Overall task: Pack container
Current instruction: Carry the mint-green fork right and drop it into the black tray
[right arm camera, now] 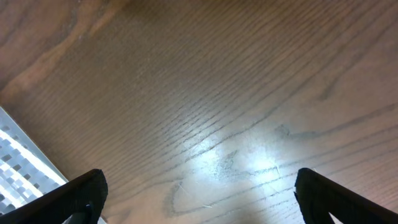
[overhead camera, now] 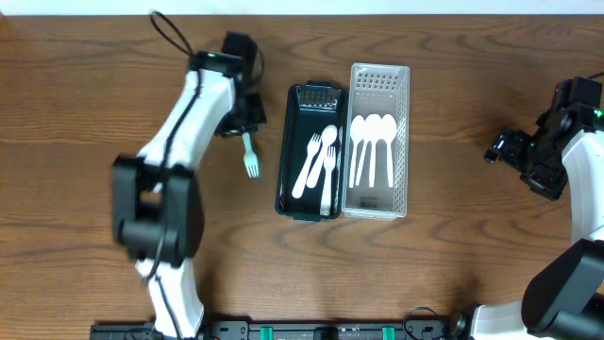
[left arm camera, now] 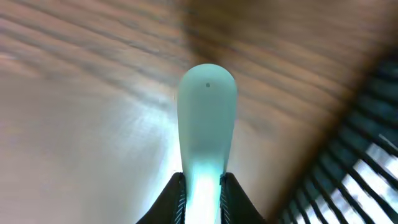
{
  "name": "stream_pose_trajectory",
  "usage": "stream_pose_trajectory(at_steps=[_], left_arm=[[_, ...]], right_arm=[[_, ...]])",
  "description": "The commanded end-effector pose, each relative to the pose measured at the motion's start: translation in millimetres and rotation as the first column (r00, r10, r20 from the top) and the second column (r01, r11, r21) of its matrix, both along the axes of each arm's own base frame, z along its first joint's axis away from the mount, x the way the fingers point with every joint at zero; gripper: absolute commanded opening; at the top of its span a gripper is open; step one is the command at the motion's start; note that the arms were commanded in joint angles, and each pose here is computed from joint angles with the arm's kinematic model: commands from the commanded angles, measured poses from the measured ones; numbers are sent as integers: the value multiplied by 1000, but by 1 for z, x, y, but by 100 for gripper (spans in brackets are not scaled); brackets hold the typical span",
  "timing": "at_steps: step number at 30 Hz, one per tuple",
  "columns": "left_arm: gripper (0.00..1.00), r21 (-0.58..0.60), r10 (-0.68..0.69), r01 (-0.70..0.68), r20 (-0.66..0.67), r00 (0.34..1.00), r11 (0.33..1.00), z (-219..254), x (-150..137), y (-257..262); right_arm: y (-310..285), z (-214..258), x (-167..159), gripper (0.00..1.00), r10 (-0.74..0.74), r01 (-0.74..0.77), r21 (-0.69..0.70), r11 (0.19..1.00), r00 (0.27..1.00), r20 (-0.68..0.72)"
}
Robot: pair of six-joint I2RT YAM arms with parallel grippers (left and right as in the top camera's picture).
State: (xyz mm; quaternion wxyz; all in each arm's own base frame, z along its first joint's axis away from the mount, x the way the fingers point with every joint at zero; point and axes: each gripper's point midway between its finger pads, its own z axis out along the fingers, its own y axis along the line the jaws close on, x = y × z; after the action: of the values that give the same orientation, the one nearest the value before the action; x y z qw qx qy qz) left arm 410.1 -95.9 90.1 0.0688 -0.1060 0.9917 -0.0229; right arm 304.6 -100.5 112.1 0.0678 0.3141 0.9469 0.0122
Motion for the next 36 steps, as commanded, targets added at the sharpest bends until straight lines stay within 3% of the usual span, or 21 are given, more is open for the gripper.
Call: stream_pose_trajectory(at_steps=[1, 5, 11, 13, 17, 19, 22, 23, 26, 30, 31, 36], left_arm=[[6, 1, -183, 184, 122, 976, 983, 64, -17, -18], [6, 1, -276, 280, 160, 948, 960, 92, -42, -47], [7, 3, -402, 407, 154, 902, 913, 78, -56, -100], [17, 10, -421, 425, 152, 894, 905, 68, -52, -111], [51, 10, -424, 427, 145, 894, 904, 51, -42, -118], [57, 11, -417, 419, 139, 898, 908, 47, -39, -115], [58, 10, -400, 403, 147, 905, 915, 51, -36, -109], [58, 9, -393, 397, 155, 906, 918, 55, -35, -106], [58, 6, -373, 379, 183, 910, 926, 71, -35, -97], [58, 3, -341, 350, 227, 912, 937, 100, -41, -80], [58, 2, -330, 339, 236, 914, 941, 108, -43, -74], [59, 57, -253, 247, 214, 943, 967, 131, -62, -22]], right_arm=[[-1, -1, -1, 99, -1, 1, 2, 1000, 1000, -5], [-1, -1, -1, 99, -1, 1, 3, 1000, 1000, -5], [-1, -1, -1, 99, -1, 1, 1, 1000, 1000, -5], [-1, -1, -1, 99, 0, 0, 1, 1000, 1000, -5], [-3, -1, 4, 99, -6, 6, -3, 1000, 1000, 14], [-4, 0, 8, 99, -11, 11, -8, 1000, 1000, 29], [-3, 1, 15, 99, -31, 31, 5, 1000, 997, 64], [3, 2, 19, 94, -25, 22, 40, 999, 996, 82], [29, 7, 28, 49, -5, -20, 181, 983, 991, 134], [51, 9, 49, 16, 50, -98, 220, 971, 975, 217], [57, 9, 56, 10, 70, -122, 212, 970, 968, 239], [92, -2, 82, 6, 104, -169, 218, 961, 954, 282]])
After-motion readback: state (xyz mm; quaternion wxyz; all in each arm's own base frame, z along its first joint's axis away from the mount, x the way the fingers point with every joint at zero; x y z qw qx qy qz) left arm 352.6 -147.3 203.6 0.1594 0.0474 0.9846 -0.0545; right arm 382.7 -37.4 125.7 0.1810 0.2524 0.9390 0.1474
